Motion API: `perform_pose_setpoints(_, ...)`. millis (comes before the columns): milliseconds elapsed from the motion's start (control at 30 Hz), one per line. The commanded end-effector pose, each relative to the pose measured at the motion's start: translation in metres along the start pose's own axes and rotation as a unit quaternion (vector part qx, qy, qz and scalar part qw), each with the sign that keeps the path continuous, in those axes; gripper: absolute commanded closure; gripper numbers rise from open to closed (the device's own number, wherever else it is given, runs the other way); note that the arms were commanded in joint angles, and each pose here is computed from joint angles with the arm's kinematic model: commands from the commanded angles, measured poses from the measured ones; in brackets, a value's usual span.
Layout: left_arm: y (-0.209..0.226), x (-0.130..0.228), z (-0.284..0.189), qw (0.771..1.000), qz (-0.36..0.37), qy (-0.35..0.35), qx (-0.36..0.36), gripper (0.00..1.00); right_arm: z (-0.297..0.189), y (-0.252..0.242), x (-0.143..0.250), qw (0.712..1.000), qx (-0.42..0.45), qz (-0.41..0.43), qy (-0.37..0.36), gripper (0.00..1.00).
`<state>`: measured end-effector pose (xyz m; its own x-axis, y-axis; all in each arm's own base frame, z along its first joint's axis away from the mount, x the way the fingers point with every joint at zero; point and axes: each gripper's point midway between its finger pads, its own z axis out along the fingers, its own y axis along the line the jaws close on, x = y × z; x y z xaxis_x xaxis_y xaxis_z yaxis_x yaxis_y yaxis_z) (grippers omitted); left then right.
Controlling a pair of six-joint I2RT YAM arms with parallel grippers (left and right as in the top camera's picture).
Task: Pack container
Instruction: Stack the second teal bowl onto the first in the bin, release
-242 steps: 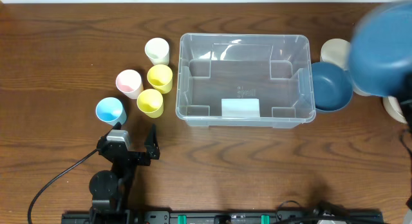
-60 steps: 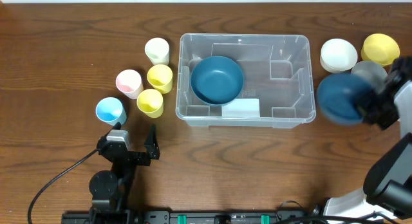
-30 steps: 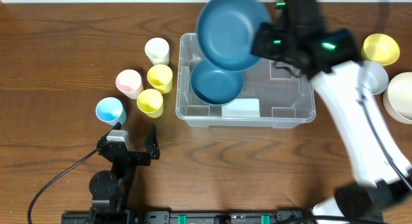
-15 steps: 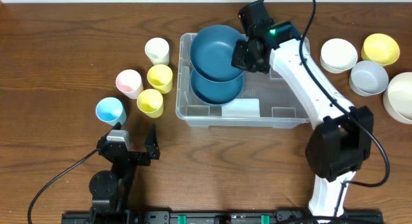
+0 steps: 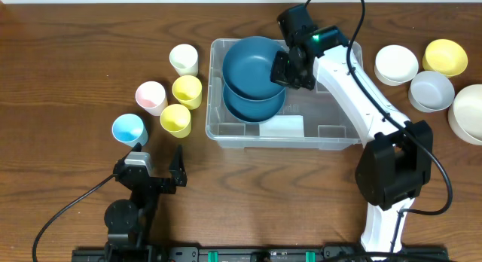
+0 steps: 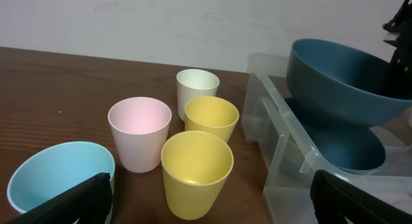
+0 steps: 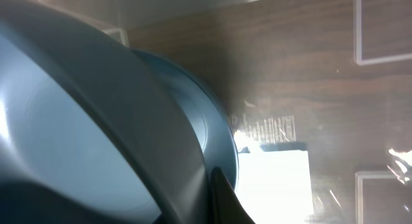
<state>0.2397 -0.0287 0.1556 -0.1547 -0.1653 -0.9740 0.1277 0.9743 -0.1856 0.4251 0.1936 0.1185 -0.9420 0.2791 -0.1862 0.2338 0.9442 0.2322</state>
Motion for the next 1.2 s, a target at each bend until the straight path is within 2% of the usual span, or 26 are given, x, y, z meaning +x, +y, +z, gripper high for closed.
perform_pose_setpoints(0,0.006,0.015,0.002,1.000,-0.005,0.015,-0.010,0.02,0.009,0.005,0.013,1.000,0.004,-0.002,0.019,0.96)
perform_pose_setpoints(533,0.006,0.015,0.002,1.000,-0.005,0.015,-0.010,0.02,0.024,0.009,0.027,0.999,0.017,-0.014,0.038,0.97)
perform_pose_setpoints(767,0.006,0.015,0.002,1.000,-0.005,0.015,-0.010,0.02,0.023,0.005,0.026,0.999,0.028,-0.014,0.034,0.93)
perform_pose_setpoints(900,0.006,0.015,0.002,1.000,-0.005,0.015,-0.010,0.02,0.023,0.005,0.026,0.999,0.028,-0.014,0.033,0.83)
perform_pose_setpoints(1067,0.006,0.015,0.002,1.000,-0.005,0.015,-0.010,0.02,0.023,0.005,0.026,0.999,0.028,-0.014,0.034,0.62)
perform_pose_setpoints(1167,0.006,0.015,0.002,1.000,-0.005,0.016,-0.010,0.02,0.023,0.005,0.026,0.999,0.028,-0.014,0.034,0.53)
